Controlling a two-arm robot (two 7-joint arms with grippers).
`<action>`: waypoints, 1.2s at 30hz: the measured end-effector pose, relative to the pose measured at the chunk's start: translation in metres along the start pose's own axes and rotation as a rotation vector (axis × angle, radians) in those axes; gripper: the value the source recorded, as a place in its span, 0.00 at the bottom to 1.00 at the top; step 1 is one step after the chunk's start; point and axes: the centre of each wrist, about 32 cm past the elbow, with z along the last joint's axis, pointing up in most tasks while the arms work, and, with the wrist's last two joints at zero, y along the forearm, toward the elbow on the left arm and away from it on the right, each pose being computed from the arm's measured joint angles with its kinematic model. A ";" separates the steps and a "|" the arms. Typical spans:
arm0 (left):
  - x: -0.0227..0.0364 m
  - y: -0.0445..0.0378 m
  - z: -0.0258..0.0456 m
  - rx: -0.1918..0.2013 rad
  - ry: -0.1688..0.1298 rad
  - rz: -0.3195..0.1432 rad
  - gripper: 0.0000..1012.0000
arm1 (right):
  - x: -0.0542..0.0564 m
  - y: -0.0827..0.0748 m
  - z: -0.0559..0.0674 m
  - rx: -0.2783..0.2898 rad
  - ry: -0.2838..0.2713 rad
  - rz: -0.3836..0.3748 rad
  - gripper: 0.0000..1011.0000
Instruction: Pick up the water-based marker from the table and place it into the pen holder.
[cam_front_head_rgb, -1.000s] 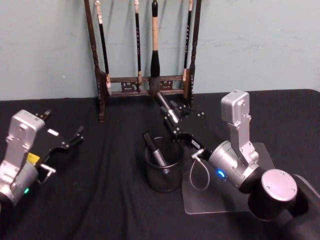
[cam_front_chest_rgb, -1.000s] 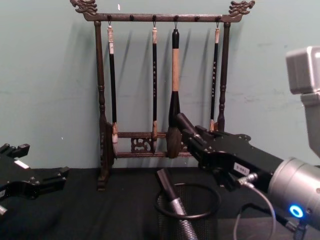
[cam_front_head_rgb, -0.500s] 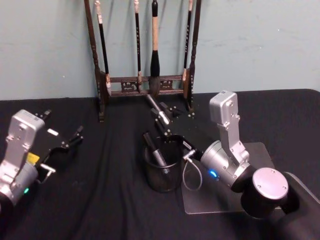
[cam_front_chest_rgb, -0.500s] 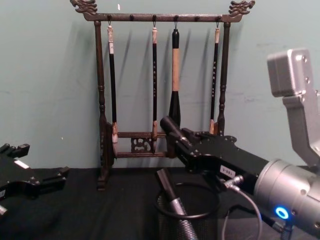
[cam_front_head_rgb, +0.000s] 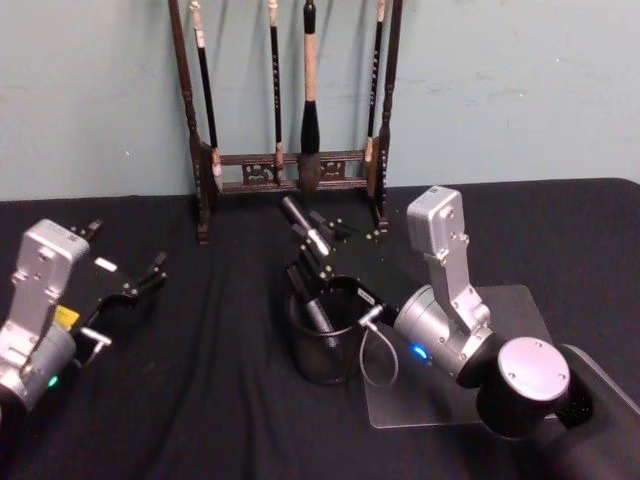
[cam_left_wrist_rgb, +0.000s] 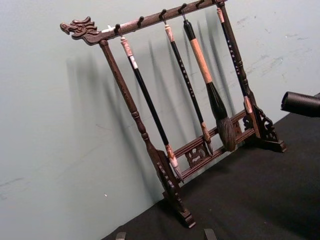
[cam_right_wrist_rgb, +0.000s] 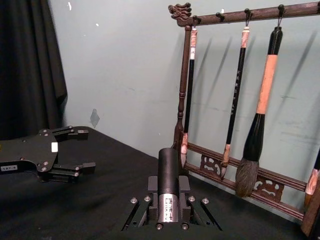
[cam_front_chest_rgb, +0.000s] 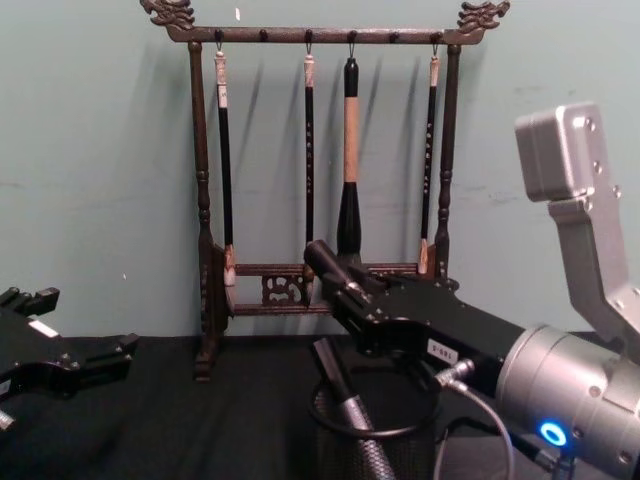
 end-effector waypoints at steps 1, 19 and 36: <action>0.0000 0.0000 0.0000 0.000 0.000 0.000 1.00 | 0.000 0.000 0.000 -0.001 -0.001 0.002 0.24; 0.0000 0.0000 0.0000 0.000 0.000 0.000 1.00 | -0.002 0.004 -0.001 -0.003 -0.003 0.009 0.24; 0.0000 0.0000 0.0000 0.000 0.000 0.000 1.00 | -0.002 0.009 -0.001 -0.002 -0.005 0.009 0.24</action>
